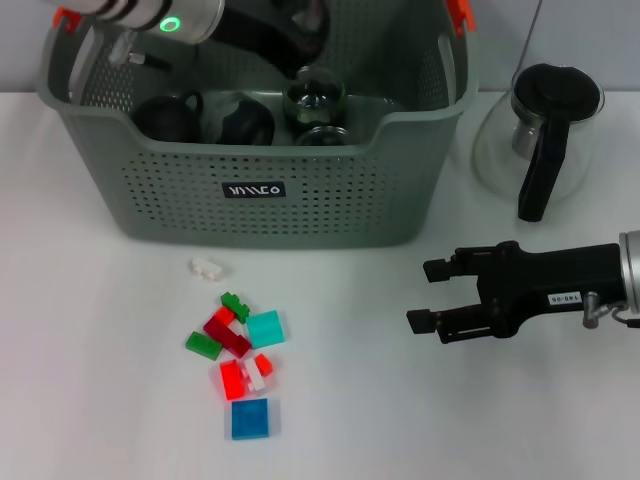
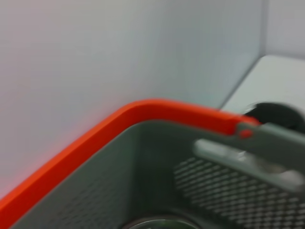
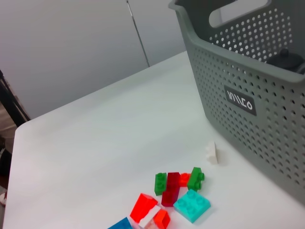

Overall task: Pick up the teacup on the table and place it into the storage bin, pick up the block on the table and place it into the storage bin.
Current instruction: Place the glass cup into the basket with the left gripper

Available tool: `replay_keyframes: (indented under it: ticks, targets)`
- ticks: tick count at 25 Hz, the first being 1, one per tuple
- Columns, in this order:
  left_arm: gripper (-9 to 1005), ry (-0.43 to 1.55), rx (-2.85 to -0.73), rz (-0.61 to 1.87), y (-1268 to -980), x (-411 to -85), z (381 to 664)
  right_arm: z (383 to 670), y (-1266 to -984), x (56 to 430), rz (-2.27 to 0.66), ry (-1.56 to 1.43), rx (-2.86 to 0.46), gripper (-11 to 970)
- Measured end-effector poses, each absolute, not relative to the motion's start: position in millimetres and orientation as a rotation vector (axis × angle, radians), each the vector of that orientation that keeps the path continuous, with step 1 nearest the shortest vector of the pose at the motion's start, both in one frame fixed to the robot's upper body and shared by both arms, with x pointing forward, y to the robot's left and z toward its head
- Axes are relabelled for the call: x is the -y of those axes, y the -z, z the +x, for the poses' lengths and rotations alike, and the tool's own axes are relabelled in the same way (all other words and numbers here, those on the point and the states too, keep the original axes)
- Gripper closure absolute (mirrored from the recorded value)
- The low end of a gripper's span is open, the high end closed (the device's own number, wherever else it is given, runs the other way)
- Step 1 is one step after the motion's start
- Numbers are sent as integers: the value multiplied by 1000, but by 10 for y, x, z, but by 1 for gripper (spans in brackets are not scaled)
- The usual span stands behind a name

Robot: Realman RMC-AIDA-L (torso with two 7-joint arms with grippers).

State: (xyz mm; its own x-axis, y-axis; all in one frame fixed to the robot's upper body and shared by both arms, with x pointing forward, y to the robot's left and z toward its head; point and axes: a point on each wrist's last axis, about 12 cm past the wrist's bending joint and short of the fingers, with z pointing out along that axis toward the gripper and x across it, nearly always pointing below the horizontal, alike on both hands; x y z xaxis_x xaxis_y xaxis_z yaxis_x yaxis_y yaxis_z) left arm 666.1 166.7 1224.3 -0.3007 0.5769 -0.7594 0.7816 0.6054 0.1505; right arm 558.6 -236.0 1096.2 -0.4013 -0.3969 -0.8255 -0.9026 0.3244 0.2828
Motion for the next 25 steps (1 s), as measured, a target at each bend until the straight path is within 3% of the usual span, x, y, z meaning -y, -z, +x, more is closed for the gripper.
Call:
replay_keyframes:
  ticks: [11, 25]
  targets:
    - [863, 92, -2030, 1032, -11969, -1571, 6954, 5619, -10997, 2275, -1180, -998, -1906, 107]
    - [835, 67, -2044, 991, -11845, -1570, 6975, 5611, -10979, 2223, -1197, -1007, -1898, 107]
